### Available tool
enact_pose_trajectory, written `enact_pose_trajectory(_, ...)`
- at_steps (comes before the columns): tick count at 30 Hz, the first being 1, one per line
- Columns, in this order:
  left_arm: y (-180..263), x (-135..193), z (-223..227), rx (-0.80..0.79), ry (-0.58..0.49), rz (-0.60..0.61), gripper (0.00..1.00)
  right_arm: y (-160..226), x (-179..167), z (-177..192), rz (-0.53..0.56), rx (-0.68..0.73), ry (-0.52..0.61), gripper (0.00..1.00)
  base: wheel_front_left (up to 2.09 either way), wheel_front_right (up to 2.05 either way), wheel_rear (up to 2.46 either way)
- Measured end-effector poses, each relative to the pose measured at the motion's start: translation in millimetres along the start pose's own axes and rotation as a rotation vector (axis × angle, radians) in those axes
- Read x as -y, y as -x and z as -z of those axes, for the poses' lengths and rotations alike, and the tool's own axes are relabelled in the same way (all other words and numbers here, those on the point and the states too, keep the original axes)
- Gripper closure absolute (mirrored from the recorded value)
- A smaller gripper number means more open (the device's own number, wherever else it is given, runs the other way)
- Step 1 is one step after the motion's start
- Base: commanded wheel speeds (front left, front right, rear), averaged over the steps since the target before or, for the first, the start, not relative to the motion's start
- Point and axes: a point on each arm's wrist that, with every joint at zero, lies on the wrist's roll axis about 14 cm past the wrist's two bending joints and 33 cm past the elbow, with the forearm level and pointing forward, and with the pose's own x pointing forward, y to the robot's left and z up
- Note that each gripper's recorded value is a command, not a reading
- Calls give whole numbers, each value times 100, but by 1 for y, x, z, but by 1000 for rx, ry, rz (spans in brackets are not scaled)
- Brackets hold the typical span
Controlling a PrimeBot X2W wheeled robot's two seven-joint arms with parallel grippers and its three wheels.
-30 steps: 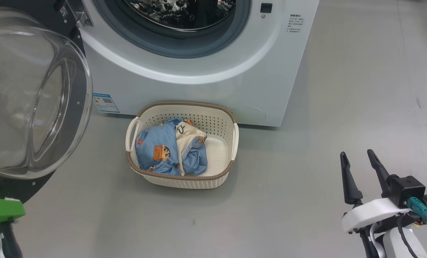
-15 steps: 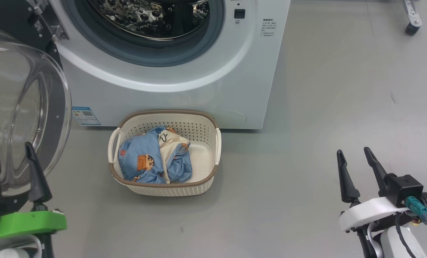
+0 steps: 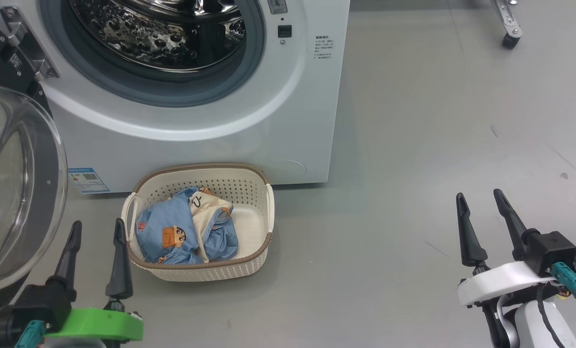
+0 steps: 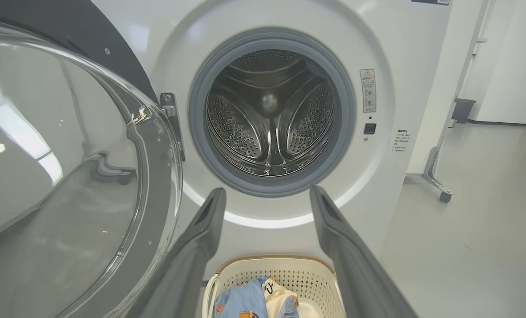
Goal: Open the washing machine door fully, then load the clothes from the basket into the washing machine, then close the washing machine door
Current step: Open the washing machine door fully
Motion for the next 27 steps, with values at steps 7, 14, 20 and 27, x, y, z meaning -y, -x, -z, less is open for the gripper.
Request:
enact_pose_trajectory(7,3,10,8,-25,12,29,0,5,5,-9,19,27,1,0,0,0,0)
enact_pose_trajectory(14,6,10,15,-48,9,31,0,16,11,-11,43,32,-1,0,0,0,0)
enact_pose_trajectory(20,9,13,17,-57,8,42,0,22,14,-16,54,46,1,0,0,0,0)
enact_pose_trajectory(27,10,15,17,-56,9,46,0,25,14,-17,57,50,-1,0,0,0,0)
